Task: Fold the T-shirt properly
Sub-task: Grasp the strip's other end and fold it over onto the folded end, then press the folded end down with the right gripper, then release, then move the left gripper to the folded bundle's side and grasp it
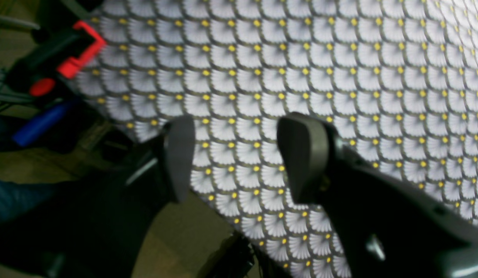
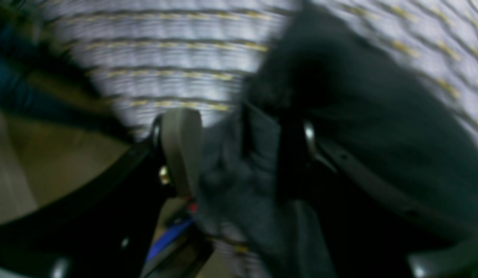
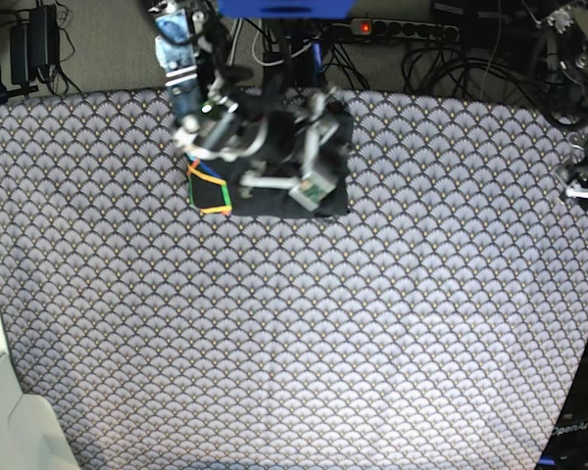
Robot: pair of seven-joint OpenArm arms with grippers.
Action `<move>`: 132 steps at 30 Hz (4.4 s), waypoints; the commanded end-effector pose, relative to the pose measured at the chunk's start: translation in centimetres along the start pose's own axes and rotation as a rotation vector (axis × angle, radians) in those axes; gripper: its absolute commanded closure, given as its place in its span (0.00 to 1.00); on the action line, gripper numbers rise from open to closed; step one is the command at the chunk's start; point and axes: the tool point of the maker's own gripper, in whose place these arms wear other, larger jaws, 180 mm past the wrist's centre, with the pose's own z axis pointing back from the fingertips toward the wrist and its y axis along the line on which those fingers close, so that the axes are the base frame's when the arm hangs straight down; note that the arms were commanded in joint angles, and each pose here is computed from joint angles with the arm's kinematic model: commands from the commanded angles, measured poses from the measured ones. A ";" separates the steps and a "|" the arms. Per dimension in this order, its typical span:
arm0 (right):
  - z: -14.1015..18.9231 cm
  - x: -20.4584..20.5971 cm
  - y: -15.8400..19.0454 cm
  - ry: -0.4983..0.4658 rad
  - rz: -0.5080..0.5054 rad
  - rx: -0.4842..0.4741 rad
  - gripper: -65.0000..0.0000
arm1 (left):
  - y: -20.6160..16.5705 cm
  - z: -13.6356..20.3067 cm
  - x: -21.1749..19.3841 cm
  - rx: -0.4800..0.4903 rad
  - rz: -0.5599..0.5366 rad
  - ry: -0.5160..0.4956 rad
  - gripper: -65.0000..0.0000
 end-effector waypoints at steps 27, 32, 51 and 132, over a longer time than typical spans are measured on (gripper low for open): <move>0.7 2.9 -3.8 -0.057 0.084 -0.060 1.00 | 3.8 1.2 1.8 0.088 -0.008 -0.056 0.59; -0.5 1.8 -4.1 -0.016 0.064 -0.039 1.00 | 3.9 1.0 0.7 0.089 0.002 -0.031 0.64; 3.4 6.2 -5.1 -0.159 0.165 -0.133 1.00 | 2.7 0.6 -0.5 0.060 0.052 -0.012 1.00; 16.5 -7.8 -16.8 0.098 -0.033 -0.565 1.00 | -27.4 3.2 -22.2 -0.965 -0.422 0.553 0.10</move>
